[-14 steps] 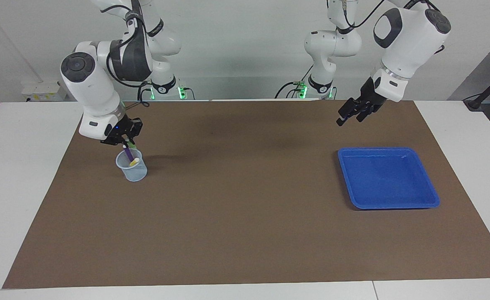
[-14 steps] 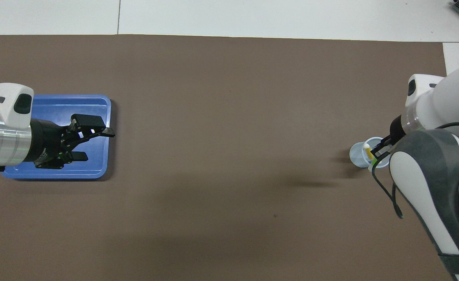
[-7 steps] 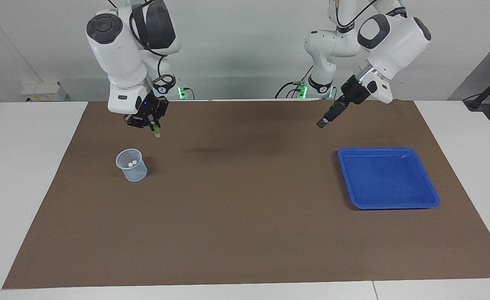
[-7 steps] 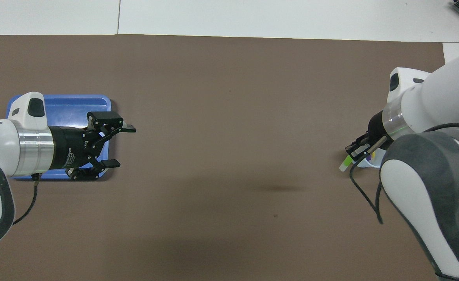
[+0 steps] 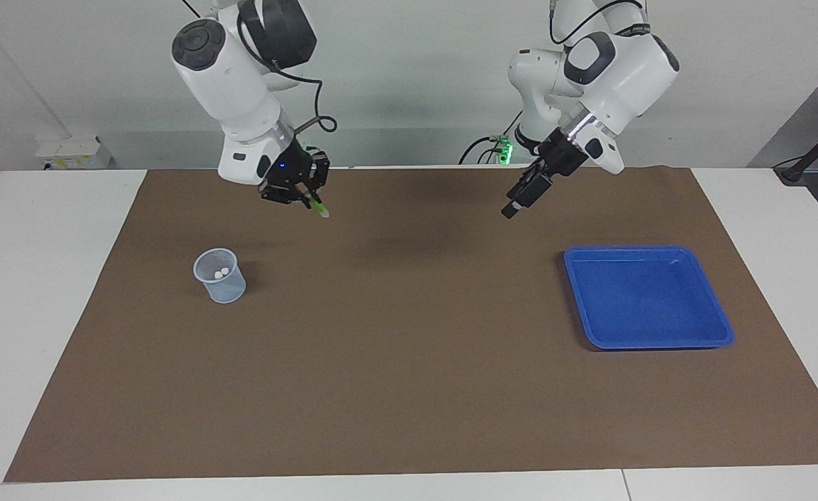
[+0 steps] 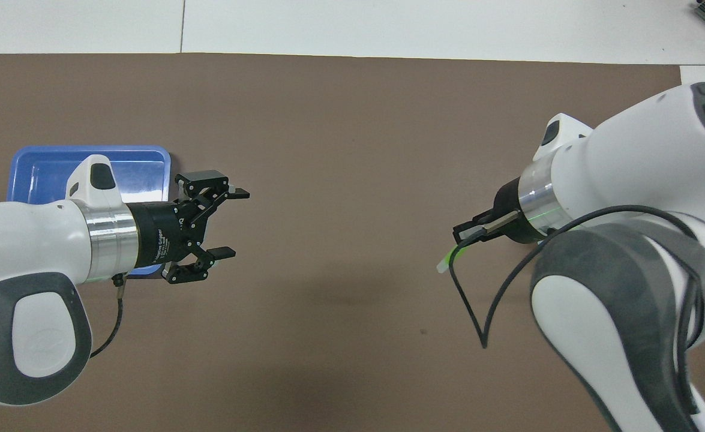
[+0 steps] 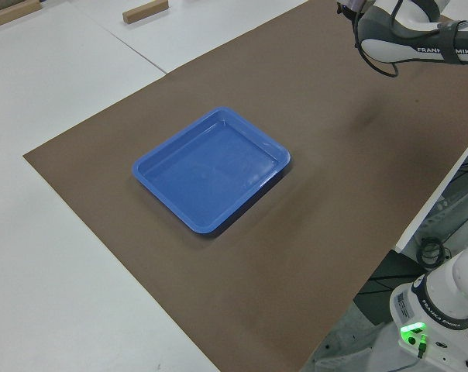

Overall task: Right arm passes pens to left for tray arrangement
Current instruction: 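Carry the green pen toward the left gripper while the left gripper approaches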

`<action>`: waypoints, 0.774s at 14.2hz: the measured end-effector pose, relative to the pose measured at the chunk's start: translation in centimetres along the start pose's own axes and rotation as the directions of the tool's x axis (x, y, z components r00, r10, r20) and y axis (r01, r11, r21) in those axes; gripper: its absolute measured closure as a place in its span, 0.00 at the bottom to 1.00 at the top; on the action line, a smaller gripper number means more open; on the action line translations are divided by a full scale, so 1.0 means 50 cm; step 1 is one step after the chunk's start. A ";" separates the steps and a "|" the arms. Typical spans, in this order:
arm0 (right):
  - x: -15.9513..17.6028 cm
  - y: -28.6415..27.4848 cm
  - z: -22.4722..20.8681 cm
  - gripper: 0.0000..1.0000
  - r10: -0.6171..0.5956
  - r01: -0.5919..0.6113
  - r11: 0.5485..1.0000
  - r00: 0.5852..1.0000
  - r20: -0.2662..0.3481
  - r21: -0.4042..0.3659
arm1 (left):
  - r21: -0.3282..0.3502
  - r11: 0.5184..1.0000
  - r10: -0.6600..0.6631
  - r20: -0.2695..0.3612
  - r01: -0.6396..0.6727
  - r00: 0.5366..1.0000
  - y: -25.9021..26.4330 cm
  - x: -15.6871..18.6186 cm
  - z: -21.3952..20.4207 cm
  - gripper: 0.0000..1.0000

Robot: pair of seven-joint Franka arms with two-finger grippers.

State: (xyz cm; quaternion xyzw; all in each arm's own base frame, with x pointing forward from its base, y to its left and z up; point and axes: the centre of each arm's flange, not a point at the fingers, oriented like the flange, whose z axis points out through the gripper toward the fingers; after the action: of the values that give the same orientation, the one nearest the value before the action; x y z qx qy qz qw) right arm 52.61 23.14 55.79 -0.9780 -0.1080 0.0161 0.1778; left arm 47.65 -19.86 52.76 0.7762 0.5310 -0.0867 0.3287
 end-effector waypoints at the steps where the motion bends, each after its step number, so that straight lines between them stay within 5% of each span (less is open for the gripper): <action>1: 0.002 -0.015 0.008 0.82 0.050 -0.050 0.998 0.999 -0.016 0.033 | -0.026 0.998 -0.051 -0.008 0.051 0.999 0.003 -0.007 0.003 0.00; 4: 0.004 -0.052 0.039 0.82 0.177 -0.170 0.977 0.983 -0.043 0.131 | -0.074 0.987 -0.147 -0.009 0.146 0.989 -0.001 -0.041 0.024 0.00; 11: 0.003 -0.088 0.106 0.82 0.361 -0.301 0.904 0.918 -0.165 0.305 | -0.058 0.954 -0.292 0.016 0.293 0.956 -0.015 -0.084 0.051 0.00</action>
State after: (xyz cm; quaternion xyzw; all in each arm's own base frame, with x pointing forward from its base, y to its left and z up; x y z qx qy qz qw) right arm 51.49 29.01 52.37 -0.9437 0.0840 -0.0463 0.3165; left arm 45.78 -24.45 52.50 0.6786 0.6411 -0.1210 0.3373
